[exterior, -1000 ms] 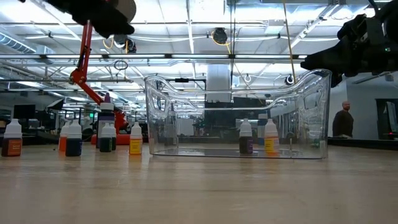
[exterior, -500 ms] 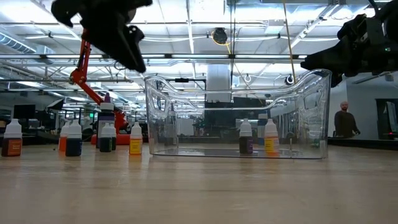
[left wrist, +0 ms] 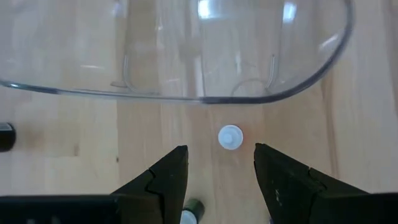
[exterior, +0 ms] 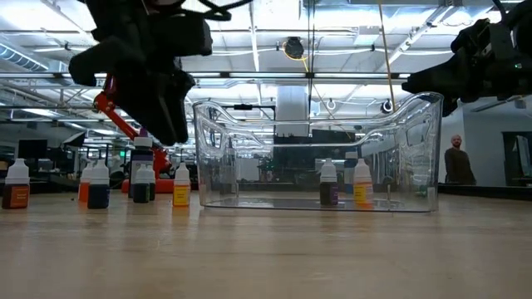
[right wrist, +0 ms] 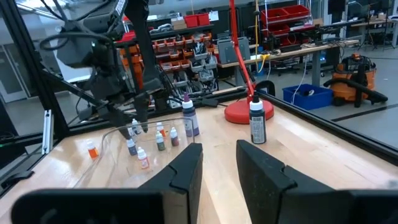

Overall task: Pick & Place food coloring
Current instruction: Put the right small orange food coloring bottle into the transparent bin

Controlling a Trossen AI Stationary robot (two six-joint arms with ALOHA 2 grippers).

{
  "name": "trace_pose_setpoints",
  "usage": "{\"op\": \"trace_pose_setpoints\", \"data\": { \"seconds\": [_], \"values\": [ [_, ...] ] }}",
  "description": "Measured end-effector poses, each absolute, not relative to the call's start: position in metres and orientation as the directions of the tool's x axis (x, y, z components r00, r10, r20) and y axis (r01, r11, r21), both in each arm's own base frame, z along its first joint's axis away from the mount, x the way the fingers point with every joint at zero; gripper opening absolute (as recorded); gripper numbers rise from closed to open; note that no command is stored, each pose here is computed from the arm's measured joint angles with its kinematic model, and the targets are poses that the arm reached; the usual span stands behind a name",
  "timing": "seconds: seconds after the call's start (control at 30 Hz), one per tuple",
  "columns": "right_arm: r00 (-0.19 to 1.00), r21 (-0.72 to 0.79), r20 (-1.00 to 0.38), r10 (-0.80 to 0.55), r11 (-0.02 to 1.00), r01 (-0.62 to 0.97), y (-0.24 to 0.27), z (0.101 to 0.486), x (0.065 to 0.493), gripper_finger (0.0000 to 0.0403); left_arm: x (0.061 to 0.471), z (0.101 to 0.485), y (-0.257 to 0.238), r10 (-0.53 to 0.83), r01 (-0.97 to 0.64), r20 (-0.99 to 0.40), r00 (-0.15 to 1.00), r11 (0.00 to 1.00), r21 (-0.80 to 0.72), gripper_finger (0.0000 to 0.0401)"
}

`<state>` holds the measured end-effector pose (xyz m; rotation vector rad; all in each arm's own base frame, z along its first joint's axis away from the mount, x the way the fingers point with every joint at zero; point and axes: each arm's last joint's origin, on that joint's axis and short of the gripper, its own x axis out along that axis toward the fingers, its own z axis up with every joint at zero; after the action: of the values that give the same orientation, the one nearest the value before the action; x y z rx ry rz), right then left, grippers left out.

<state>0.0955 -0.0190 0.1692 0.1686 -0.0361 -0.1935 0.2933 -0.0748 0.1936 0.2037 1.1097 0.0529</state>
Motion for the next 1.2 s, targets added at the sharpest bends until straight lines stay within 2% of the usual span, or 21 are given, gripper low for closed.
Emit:
{"op": "trace_pose_setpoints", "data": {
  "seconds": [0.47,1.03,1.2],
  "values": [
    [0.981,0.170,0.020,-0.194,0.967,0.188,-0.019,0.169,0.096,0.0089,0.305,0.167,-0.078,0.148,0.054,-0.903,0.403,0.981,0.185,0.0186],
    [0.981,0.170,0.019,-0.194,0.967,0.188,-0.019,0.169,0.096,0.0089,0.307,0.167,-0.078,0.167,0.000,-0.891,0.422,0.983,0.185,0.0186],
    [0.981,0.170,0.019,-0.194,0.967,0.188,-0.019,0.169,0.096,0.0089,0.308,0.159,-0.079,0.167,0.002,-0.904,0.394,0.983,0.182,0.0186]
  ]
}}
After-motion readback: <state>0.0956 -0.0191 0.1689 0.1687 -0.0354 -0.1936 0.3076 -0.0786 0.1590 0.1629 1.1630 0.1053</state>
